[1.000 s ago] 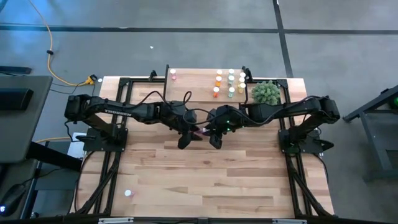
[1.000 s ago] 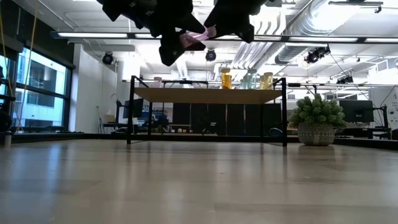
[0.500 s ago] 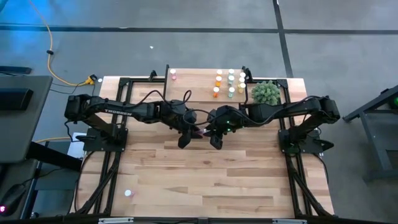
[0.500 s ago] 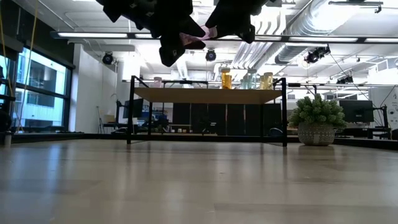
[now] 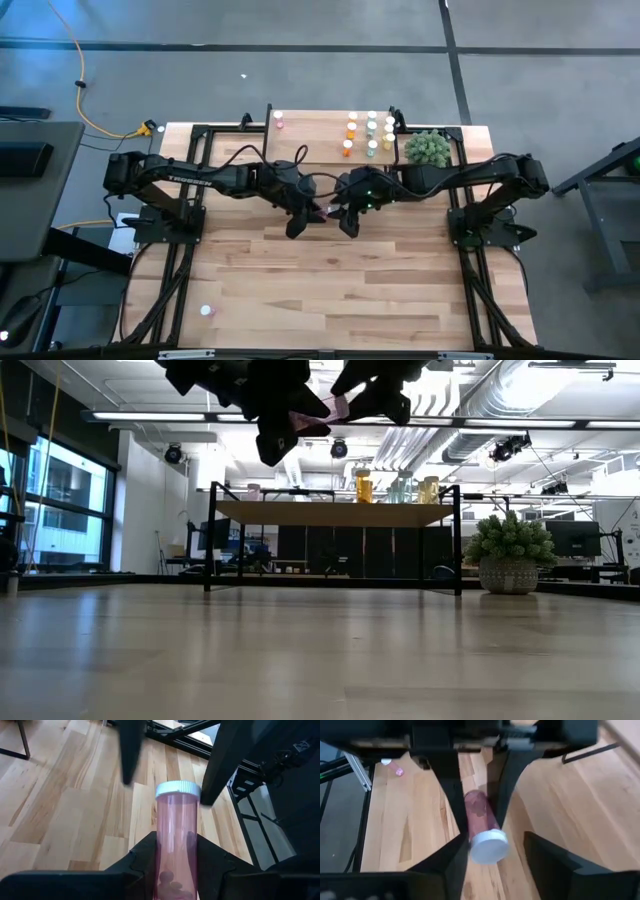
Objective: Pick and place medicine bottles onto shelf by color
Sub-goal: Put the right pink pill bottle onto the shelf aligned with the other pink pill bottle
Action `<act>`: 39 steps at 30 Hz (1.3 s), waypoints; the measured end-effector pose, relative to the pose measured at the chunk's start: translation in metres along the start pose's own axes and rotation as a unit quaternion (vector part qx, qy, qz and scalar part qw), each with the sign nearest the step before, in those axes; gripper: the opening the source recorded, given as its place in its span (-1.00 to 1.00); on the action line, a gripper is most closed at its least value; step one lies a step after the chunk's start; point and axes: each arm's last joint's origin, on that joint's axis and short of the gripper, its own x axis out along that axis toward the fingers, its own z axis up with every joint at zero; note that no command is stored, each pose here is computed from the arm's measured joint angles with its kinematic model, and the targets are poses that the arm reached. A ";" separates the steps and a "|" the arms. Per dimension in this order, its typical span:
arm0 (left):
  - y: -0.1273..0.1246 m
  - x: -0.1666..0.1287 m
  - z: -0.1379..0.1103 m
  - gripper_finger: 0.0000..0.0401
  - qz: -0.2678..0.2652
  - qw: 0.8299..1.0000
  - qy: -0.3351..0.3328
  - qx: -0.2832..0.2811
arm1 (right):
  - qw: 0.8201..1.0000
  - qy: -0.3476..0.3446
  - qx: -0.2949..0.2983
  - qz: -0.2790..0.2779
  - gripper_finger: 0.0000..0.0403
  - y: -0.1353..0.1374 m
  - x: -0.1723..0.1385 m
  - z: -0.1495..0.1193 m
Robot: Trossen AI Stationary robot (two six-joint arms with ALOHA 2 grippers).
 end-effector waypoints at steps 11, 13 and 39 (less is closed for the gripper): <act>0.006 -0.046 0.006 -0.55 0.013 1.000 0.011 0.003 | 0.999 -0.032 -0.009 -0.007 0.15 -0.012 -0.042 0.013; 0.002 -0.063 0.014 -0.55 0.020 0.999 -0.025 0.012 | 1.000 -0.017 -0.018 -0.010 0.16 -0.012 -0.045 0.010; -0.001 -0.099 -0.065 -0.55 0.100 0.879 -0.460 -0.072 | 0.939 -0.320 0.086 0.085 0.16 -0.029 -0.004 -0.030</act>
